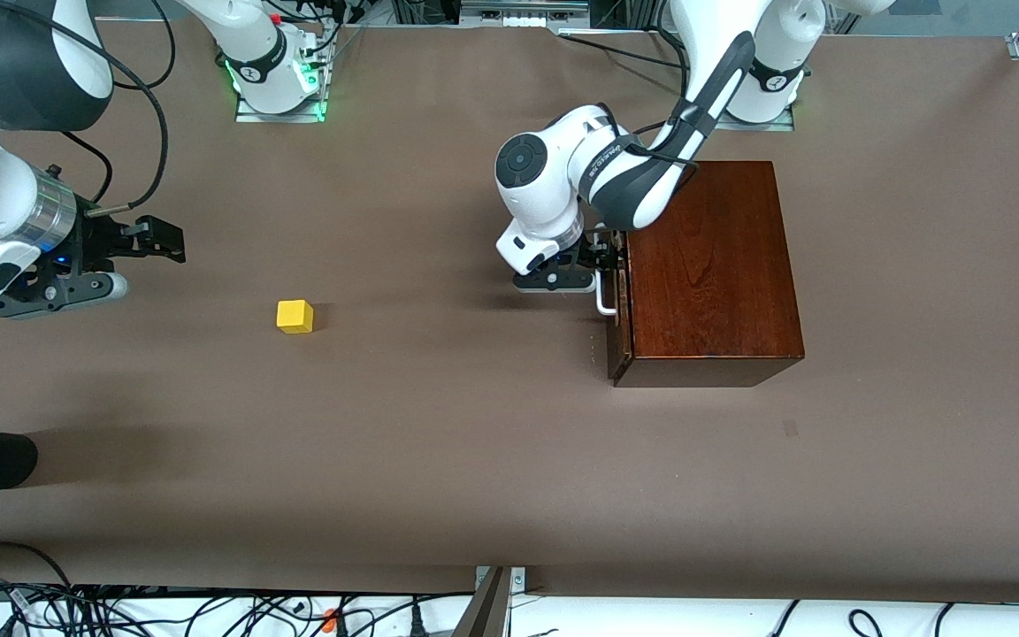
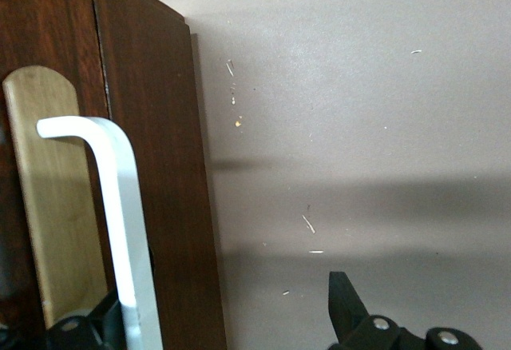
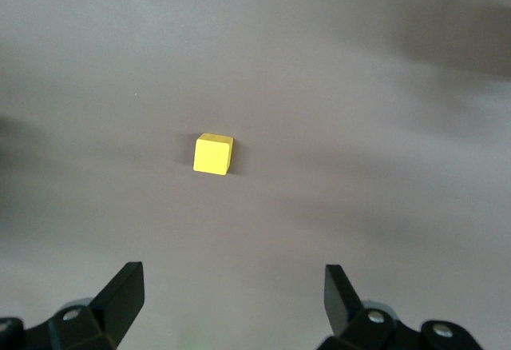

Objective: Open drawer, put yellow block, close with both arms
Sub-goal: 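Pull the drawer open with the left gripper while the right gripper reaches the cube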

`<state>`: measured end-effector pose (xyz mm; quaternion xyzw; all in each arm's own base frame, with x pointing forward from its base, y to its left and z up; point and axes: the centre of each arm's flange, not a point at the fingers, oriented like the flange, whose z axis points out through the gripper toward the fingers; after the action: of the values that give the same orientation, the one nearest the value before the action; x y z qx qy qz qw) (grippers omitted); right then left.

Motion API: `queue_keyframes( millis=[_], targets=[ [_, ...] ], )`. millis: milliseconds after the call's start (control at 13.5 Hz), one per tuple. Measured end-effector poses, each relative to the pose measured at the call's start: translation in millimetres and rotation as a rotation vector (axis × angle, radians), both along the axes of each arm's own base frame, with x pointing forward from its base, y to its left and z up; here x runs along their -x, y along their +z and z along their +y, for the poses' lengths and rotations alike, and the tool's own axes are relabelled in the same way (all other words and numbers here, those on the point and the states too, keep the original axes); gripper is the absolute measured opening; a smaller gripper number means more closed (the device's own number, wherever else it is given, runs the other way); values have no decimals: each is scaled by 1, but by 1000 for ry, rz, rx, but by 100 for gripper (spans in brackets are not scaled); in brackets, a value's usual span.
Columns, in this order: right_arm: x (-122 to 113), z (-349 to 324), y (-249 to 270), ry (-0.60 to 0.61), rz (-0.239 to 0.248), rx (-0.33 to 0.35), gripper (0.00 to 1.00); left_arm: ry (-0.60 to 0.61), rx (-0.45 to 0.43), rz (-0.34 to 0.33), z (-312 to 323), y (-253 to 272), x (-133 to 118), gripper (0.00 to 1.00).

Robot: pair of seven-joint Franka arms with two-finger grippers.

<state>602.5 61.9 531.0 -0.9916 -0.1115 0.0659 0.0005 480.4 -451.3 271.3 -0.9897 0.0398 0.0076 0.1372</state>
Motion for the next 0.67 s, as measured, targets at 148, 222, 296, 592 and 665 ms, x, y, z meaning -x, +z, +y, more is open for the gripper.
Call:
queue_keyframes(
  millis=[148, 222, 296, 592, 665],
  targets=[
    [0, -2, -1, 9, 3, -1, 100, -2, 20, -16, -12, 4, 0, 100],
    [-1, -4, -2, 13, 6, -1, 100, -1, 39, -26, -21, 8, -1, 100],
    [-1, -4, -3, 18, 9, -2, 100, -1, 57, -33, -29, 12, -1, 100],
    [-1, -4, -31, 21, 38, -1, 100, -15, 59, -32, -52, 6, 2, 100],
    [-3, -3, -49, 19, 24, -2, 100, -14, 57, -30, -53, 5, 2, 100]
  ],
)
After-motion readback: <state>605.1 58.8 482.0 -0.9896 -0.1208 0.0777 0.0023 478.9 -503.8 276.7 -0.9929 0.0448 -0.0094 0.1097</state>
